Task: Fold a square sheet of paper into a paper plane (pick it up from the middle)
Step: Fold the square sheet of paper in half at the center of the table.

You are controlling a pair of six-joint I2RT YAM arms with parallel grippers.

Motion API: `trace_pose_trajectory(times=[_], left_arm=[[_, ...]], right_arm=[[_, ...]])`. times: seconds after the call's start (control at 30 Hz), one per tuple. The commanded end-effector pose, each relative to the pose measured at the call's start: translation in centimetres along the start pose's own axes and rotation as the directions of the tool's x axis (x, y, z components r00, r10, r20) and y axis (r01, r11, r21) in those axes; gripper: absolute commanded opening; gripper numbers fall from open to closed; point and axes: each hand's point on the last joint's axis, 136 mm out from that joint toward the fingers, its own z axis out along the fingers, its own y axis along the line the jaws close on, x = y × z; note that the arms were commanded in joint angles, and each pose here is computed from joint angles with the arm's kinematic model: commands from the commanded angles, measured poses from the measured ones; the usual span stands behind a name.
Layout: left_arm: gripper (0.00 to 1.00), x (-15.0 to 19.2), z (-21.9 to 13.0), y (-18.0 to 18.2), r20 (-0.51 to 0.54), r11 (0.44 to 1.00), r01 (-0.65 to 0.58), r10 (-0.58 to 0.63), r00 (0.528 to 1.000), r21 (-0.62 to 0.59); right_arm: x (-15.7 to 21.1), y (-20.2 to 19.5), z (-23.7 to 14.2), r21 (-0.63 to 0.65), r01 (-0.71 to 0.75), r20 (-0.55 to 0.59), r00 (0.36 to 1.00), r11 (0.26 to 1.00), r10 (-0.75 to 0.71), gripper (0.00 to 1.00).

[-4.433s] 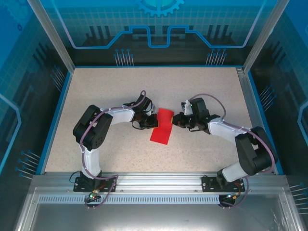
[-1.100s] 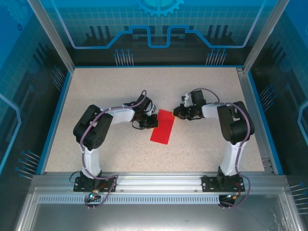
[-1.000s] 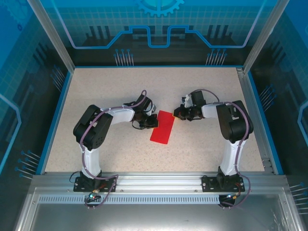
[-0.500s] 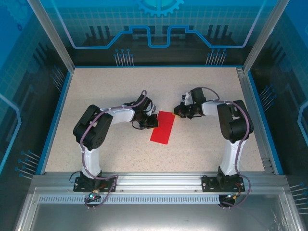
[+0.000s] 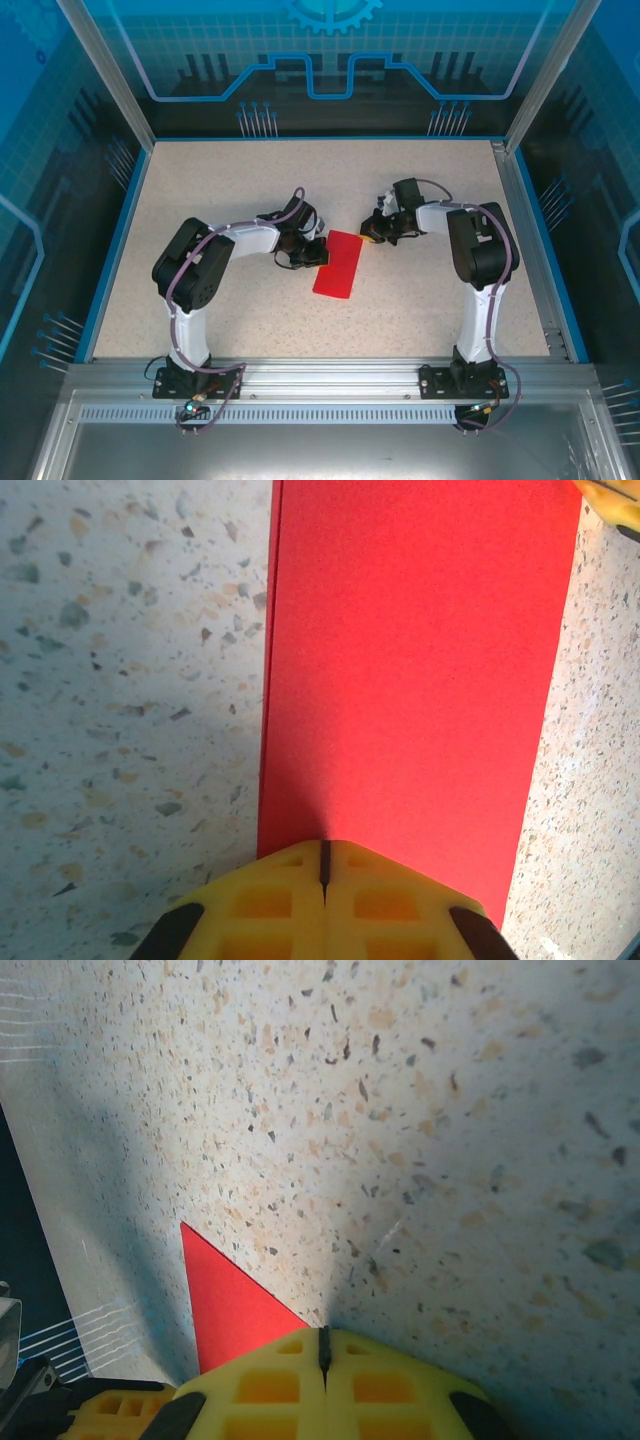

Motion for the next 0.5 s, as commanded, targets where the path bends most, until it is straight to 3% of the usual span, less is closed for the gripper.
trace_pose_trajectory(times=[0.0, 0.1, 0.3, 0.47], left_arm=[[0.00, 5.5, 1.8, 5.0, -0.159, 0.985, 0.056, -0.083, 0.984, -0.163], [0.00, 5.6, 1.8, 4.9, -0.160, 0.985, 0.059, -0.085, 0.983, -0.161], [0.00, 5.5, 1.6, 4.5, -0.152, 0.987, 0.076, -0.098, 0.984, -0.143], [0.00, 5.4, 1.7, 3.8, -0.144, 0.988, 0.119, -0.133, 0.980, -0.101]], right_arm=[[1.7, -3.5, 0.4, 0.110, -0.078, -0.035, 0.996, 0.991, 0.083, 0.04], [1.2, -2.0, 0.0, 0.053, -0.042, -0.025, 0.999, 0.998, 0.043, 0.05], [-0.2, 0.9, -2.5, 0.033, 0.117, 0.066, 0.991, 0.993, -0.119, 0.07], [-0.4, 2.6, -5.2, 0.043, 0.160, 0.129, 0.978, 0.986, -0.165, 0.10]])
